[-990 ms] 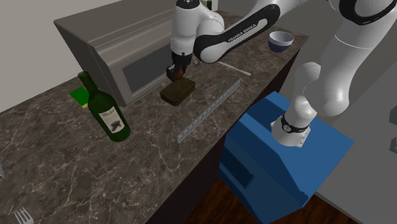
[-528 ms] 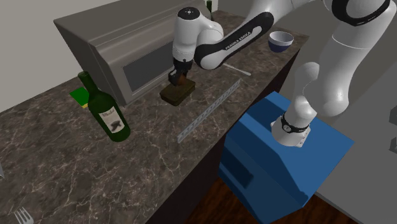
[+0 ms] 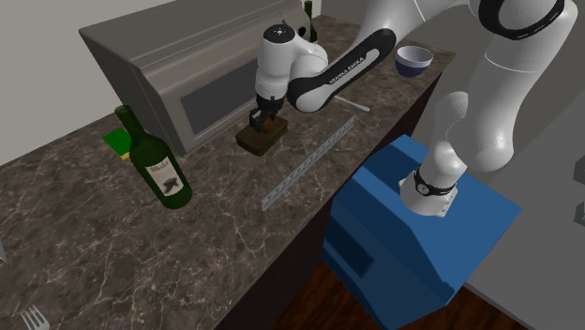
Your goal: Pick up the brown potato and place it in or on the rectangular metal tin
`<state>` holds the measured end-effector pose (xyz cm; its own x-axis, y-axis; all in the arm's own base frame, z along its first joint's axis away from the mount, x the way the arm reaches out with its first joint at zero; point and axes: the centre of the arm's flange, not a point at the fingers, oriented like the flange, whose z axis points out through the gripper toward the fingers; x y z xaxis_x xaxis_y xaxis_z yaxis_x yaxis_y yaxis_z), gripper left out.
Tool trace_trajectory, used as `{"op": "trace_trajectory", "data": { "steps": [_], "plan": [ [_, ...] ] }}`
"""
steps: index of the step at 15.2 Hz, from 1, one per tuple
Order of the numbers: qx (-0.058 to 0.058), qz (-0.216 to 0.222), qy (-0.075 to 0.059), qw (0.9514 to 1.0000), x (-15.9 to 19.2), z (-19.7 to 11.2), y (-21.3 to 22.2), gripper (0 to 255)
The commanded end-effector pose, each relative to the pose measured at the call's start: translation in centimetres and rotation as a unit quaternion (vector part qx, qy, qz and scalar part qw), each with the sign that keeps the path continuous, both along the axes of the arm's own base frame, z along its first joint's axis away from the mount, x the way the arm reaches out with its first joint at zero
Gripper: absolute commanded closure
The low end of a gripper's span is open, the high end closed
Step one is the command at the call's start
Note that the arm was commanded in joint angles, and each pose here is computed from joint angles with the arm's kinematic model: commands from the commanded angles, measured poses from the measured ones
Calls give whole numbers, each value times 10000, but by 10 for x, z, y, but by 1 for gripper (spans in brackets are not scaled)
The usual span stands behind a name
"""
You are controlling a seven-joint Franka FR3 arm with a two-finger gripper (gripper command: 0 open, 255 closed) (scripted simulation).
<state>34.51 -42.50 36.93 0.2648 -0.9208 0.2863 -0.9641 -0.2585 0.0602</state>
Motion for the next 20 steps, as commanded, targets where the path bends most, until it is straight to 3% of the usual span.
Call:
{"op": "trace_trajectory", "data": {
  "steps": [1,4,5,10,14,20],
  "plan": [
    [1,-13,4,10000,-1,-1,-1,255],
    [1,-13,4,10000,-1,-1,-1,255],
    [1,-13,4,10000,-1,-2,-1,0],
    [1,-13,4,10000,-1,-1,-1,0],
    [1,-13,4,10000,-2,46,14,0],
    [1,-13,4,10000,-2,46,14,0]
  ]
}}
